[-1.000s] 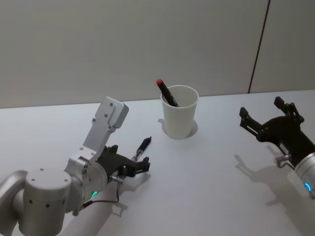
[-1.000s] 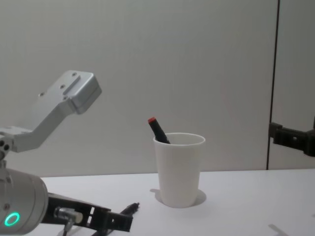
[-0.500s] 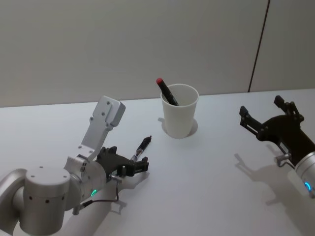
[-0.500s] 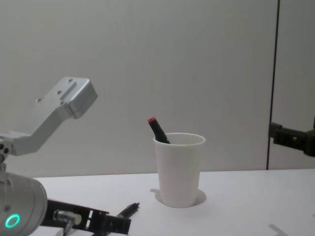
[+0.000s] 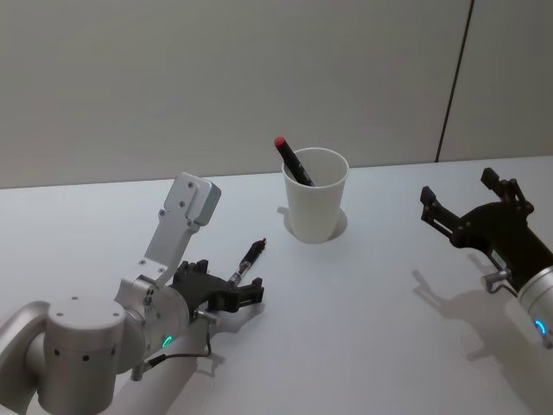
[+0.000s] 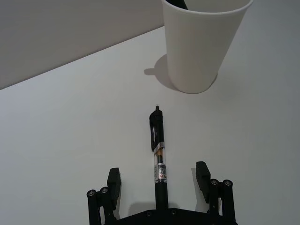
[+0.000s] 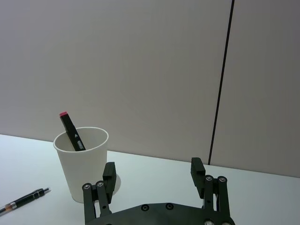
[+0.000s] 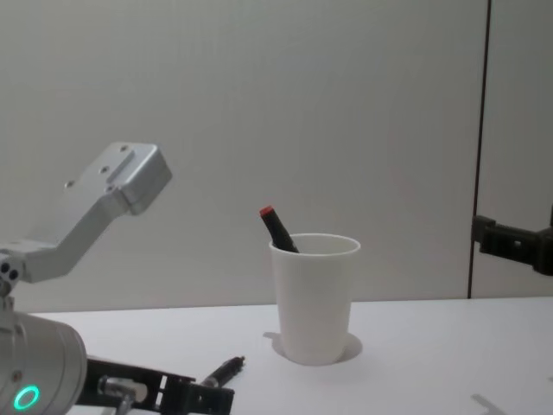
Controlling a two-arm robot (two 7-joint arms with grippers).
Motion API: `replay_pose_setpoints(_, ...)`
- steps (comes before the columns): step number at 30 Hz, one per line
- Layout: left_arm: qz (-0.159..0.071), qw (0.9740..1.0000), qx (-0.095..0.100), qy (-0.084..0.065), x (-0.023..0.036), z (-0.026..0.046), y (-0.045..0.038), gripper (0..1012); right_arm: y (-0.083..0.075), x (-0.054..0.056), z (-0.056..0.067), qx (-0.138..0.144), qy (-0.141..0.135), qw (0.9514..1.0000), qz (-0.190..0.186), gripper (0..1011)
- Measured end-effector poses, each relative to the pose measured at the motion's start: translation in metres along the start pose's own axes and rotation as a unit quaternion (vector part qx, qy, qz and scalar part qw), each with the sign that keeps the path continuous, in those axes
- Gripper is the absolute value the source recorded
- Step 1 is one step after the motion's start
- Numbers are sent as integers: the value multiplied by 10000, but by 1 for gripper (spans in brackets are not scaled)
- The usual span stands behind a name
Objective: Place the pen into the pen holder.
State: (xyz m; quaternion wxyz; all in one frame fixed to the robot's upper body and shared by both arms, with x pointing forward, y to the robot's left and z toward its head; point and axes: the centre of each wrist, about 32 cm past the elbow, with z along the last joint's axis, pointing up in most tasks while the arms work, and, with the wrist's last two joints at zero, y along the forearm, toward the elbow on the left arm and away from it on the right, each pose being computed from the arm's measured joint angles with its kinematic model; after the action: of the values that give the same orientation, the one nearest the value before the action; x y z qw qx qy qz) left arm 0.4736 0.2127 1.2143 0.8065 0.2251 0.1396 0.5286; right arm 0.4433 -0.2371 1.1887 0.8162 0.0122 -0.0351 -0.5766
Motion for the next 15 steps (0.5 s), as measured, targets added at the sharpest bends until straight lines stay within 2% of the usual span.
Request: replay_pose_setpoints(15, -24, 10000, 34, -22, -24, -27, 0, 1001, 0, 0, 0, 0, 0, 10000, 0, 1001)
